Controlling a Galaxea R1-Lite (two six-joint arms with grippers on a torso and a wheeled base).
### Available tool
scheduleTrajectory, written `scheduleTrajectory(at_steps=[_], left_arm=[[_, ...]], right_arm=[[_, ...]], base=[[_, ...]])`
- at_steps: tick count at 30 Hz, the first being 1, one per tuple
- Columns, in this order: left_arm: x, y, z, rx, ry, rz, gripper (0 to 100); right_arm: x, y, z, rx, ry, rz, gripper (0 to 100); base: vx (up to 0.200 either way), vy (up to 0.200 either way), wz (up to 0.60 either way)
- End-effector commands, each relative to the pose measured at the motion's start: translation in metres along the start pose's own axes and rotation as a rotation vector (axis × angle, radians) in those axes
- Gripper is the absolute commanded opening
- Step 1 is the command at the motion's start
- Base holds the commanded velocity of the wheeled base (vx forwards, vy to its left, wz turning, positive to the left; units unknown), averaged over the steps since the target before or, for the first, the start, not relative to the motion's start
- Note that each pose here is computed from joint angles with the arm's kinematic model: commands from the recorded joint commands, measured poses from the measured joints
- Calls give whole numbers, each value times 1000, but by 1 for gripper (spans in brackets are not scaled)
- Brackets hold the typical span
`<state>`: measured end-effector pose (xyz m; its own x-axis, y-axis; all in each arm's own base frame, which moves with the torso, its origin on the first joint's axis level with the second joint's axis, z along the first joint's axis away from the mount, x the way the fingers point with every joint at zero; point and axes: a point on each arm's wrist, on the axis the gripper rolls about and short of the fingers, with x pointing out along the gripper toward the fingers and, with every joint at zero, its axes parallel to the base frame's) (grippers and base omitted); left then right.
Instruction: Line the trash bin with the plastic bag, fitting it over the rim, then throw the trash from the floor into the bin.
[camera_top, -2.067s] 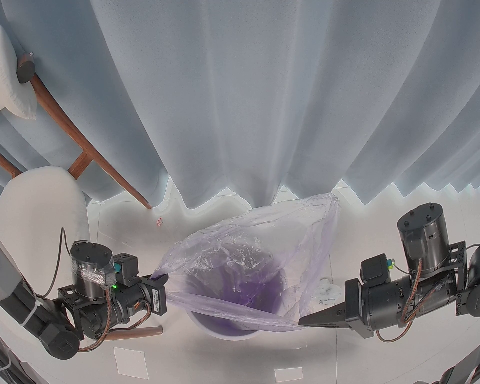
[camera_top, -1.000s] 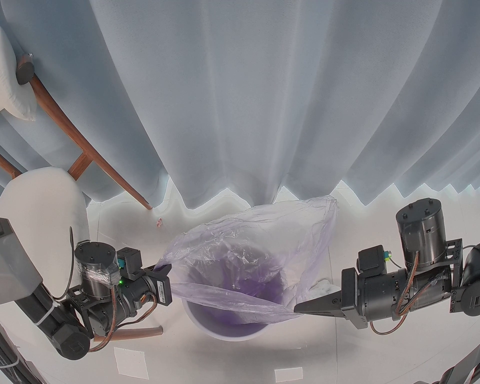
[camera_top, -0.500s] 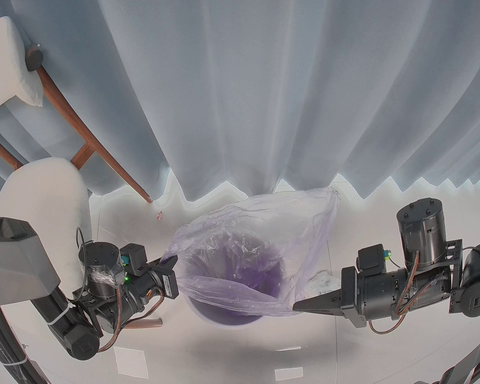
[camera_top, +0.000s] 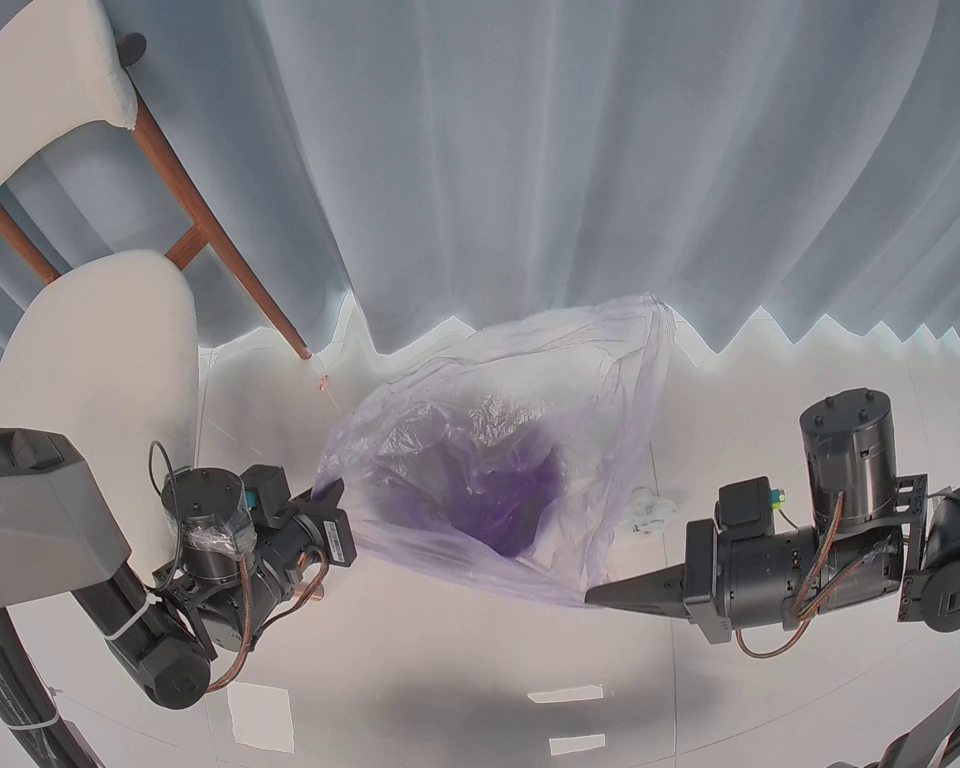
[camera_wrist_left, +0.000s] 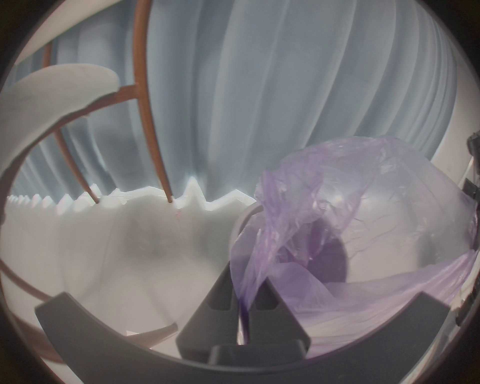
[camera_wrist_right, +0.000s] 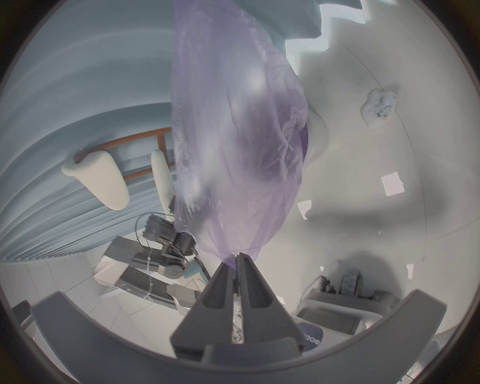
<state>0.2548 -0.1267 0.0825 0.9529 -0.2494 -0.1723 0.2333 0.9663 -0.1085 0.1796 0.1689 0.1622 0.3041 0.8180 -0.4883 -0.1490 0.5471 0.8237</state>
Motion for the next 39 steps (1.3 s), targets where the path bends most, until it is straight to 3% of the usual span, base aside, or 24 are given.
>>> scheduleTrajectory(at_steps=[1,7,12,19,24,34,39], left_arm=[[9,-2,10,-11,-56,63,0],[13,-1,7,-6,-51,67,0],[21,7,6,-12,-40,18,0],[33,8,-6,-12,-11,13,0],[66,13,8,-24,-76,39,0],[96,43,37,-33,-32,132,0],[106,51,44,-30,44,170,0]], right_arm=[[-4,0,9,-8,-60,33,0],[-13,-4,23,-13,-155,68,0],[-16,-10,50,-3,-250,72,0],[5,-26,68,-14,-255,41,0],[16,-22,98,-64,-306,48,0],[49,-16,149,-93,-365,87,0],[69,-9,173,-117,-386,118,0]], base=[[0,0,0],[0,0,0],[0,0,0],[0,0,0],[0,0,0],[0,0,0],[0,0,0]])
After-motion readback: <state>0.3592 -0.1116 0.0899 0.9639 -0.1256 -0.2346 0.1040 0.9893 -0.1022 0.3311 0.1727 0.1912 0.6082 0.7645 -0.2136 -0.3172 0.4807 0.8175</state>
